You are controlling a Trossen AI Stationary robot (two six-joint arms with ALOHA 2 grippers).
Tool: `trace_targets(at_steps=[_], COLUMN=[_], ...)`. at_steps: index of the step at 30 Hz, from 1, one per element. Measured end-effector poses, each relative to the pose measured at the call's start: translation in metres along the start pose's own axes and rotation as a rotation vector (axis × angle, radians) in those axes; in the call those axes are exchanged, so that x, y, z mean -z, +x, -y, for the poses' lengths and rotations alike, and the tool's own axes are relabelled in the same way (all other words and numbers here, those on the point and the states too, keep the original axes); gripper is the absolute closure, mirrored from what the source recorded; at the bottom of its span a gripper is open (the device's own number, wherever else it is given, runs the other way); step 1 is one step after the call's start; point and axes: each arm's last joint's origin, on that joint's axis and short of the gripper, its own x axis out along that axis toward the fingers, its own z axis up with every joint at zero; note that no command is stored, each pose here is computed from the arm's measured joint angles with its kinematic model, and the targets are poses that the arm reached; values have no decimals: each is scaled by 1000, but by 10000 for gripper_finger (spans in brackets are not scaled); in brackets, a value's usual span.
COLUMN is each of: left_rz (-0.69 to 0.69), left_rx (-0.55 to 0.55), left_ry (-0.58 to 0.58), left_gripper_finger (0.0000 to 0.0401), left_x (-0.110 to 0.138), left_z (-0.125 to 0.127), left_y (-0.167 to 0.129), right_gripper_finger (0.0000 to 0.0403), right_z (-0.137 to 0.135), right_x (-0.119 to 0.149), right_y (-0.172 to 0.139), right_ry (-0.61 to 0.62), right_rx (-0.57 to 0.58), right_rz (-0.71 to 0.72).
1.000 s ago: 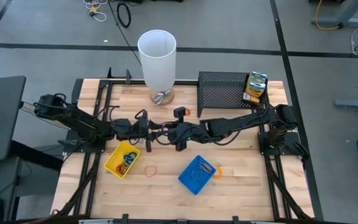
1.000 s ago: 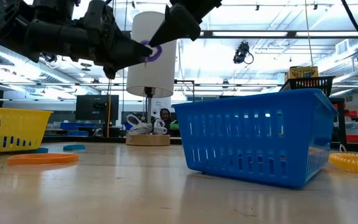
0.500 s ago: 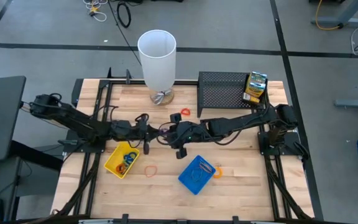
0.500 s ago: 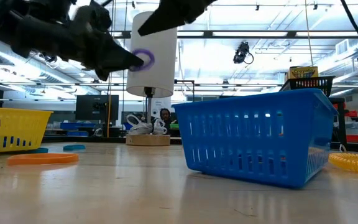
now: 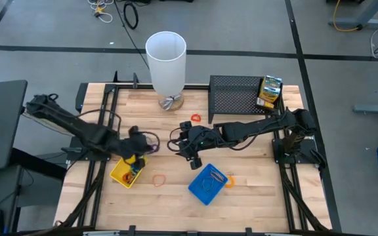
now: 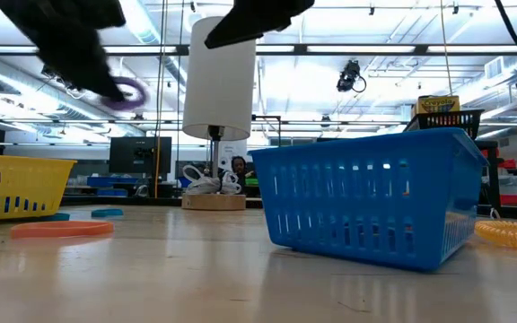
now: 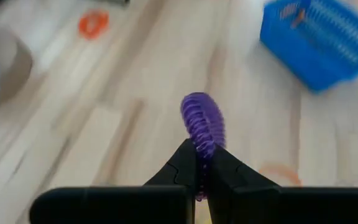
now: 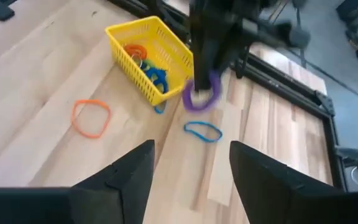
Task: Pick & Place Office Desk Supplies
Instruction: Put the purple spring keychain into the yellow bin, then put the blue rubber band into the blue bin
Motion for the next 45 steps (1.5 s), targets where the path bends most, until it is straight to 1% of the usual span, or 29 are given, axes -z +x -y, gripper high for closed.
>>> trace_targets(at_steps=[2,5,9,14,15,17,20,23,28,32,35,39,42,45], left_rz=[-92,-268,-450,-596,-614,-635,-636,-625,-610,-579,-498,-391,-314,-289], left_rx=[-12,-32,-51,-70,-80,-103,-141,-149,-119,-93,-127,-177,-247,-319], left_ry=[-3,-16,-36,-24,-16,-8,5,8,12,24,54,132,190,224], left_gripper_finger=[387,387,387,387,382,358,312,271,213,182,173,176,187,210], left_x=[0,8,26,43,45,49,51,51,50,49,43,31,22,15], left_z=[5,8,16,28,29,31,31,31,32,32,31,32,27,18], left_y=[-10,-19,-15,0,3,7,10,10,4,-4,-11,-17,-16,-10], right_gripper_finger=[193,203,210,211,211,211,211,211,211,211,211,211,211,211], right_z=[-1,-2,-2,-1,-1,-1,-1,-1,-2,-2,-2,-2,-2,-2], right_x=[1,5,9,10,10,10,10,11,13,13,13,13,12,12], right_y=[0,0,0,0,0,0,0,0,-1,-1,-1,-1,0,0], right_ry=[6,2,19,27,27,27,29,35,45,45,42,43,43,46], right_rx=[-6,-23,-34,-38,-38,-38,-41,-43,-54,-54,-54,-58,-61,-61], right_rz=[-13,-54,-87,-90,-90,-91,-95,-101,-120,-122,-122,-117,-111,-112])
